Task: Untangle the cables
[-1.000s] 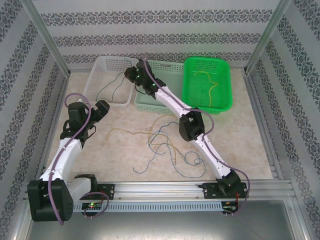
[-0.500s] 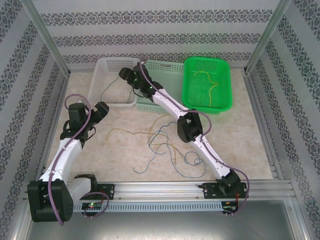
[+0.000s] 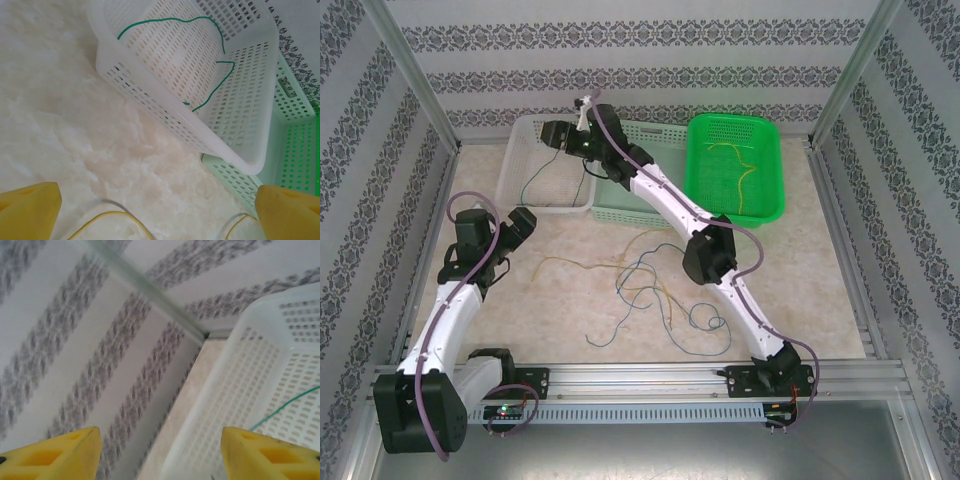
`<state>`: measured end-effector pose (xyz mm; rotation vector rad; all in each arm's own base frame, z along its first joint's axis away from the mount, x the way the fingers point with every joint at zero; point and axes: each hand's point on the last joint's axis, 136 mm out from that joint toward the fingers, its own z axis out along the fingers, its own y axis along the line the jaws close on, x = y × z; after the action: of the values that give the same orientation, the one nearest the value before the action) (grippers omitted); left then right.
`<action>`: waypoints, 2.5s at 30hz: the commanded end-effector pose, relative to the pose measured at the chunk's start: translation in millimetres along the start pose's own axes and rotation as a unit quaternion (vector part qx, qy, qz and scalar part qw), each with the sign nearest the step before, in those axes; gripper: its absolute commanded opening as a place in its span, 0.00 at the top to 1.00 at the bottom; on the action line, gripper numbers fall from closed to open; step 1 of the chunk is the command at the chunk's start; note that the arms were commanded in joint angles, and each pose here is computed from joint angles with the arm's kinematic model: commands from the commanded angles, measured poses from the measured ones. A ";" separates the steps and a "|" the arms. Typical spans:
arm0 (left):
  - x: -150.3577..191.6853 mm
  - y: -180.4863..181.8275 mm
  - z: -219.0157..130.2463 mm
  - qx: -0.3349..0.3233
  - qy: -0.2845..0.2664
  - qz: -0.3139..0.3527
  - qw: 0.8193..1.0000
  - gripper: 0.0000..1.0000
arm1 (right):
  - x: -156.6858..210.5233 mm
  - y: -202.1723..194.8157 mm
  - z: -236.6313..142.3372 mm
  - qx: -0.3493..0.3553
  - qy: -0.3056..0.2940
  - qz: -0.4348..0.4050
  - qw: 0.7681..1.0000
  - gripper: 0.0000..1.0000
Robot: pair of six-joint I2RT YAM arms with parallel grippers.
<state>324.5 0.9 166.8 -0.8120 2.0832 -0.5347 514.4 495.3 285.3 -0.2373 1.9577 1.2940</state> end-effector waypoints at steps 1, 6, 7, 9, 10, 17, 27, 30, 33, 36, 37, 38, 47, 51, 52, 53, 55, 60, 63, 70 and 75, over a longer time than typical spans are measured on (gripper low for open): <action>3.9 -1.7 -9.3 0.008 -0.003 0.011 1.000 0.00 | 49.1 36.4 -42.8 -0.020 0.129 -0.187 0.974 0.35; 2.4 1.3 -4.8 0.006 -0.007 0.005 1.000 0.00 | 108.9 -31.4 -111.2 0.097 0.233 -0.315 0.915 0.35; 3.3 1.0 -2.8 0.007 -0.003 0.004 1.000 0.00 | 117.5 -40.3 -122.8 0.110 0.249 -0.324 0.906 0.35; 5.3 0.7 2.4 0.009 0.007 0.002 1.000 0.00 | 140.1 -55.5 -147.2 0.127 0.287 -0.338 0.887 0.36; 5.5 -0.4 3.8 0.011 0.010 0.001 1.000 0.00 | 150.4 -61.5 -154.9 0.131 0.303 -0.340 0.881 0.37; 3.8 -2.1 7.2 0.012 0.014 0.005 1.000 0.00 | 221.0 -89.4 -172.3 0.136 0.411 -0.351 0.831 0.44; 5.6 7.5 3.4 -0.011 0.012 0.013 1.000 0.00 | 276.9 -91.9 -158.9 0.106 0.476 -0.381 0.785 0.43; 5.9 9.6 5.2 -0.014 0.011 0.010 1.000 0.00 | 286.2 -98.9 -160.9 0.108 0.497 -0.396 0.764 0.43; 6.2 9.4 7.4 -0.013 0.013 0.005 1.000 0.00 | 286.5 -103.8 -155.3 0.112 0.495 -0.402 0.762 0.43; 5.8 8.4 8.4 -0.012 0.014 0.002 1.000 0.00 | 289.2 -107.1 -147.8 0.114 0.497 -0.402 0.760 0.44; 5.5 8.1 8.4 -0.012 0.014 0.003 1.000 0.00 | 292.0 -107.5 -146.7 0.111 0.502 -0.403 0.757 0.44; 5.0 8.0 8.1 -0.012 0.013 0.004 1.000 0.00 | 295.9 -110.2 -146.9 0.112 0.508 -0.406 0.751 0.45; 1.0 9.0 6.1 -0.020 0.005 0.005 1.000 0.00 | 303.2 -128.9 -141.8 0.139 0.522 -0.427 0.725 0.73; -1.4 7.6 5.1 -0.020 0.003 0.006 1.000 0.00 | 286.0 -118.5 -136.9 0.147 0.488 -0.434 0.743 1.00; -1.7 7.7 4.9 -0.022 0.003 0.006 1.000 0.00 | 277.8 -111.3 -135.8 0.147 0.473 -0.432 0.754 1.00; -1.8 7.8 4.6 -0.022 0.002 0.006 1.000 0.00 | 271.2 -104.6 -135.6 0.144 0.459 -0.430 0.764 1.00; -0.7 9.6 5.2 -0.024 0.003 0.005 1.000 0.00 | 249.4 -88.3 -134.8 0.141 0.418 -0.426 0.789 1.00; 3.1 11.5 7.3 -0.022 0.006 -0.003 1.000 0.00 | 197.2 -56.4 -145.2 0.145 0.343 -0.432 0.822 1.00; 3.5 11.0 7.1 -0.020 0.007 -0.002 1.000 0.00 | 172.0 -40.2 -156.6 0.145 0.318 -0.436 0.829 1.00; 4.0 8.7 6.3 -0.013 0.008 0.001 1.000 0.00 | 113.9 1.0 -186.8 0.144 0.242 -0.429 0.858 1.00; 6.9 8.4 8.2 -0.008 0.013 -0.004 1.000 0.00 | 65.8 14.1 -211.8 0.167 0.170 -0.408 0.881 1.00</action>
<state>324.2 1.0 151.1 -0.8255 2.1255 -0.5218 351.3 351.0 253.9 -1.1691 2.0099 0.3322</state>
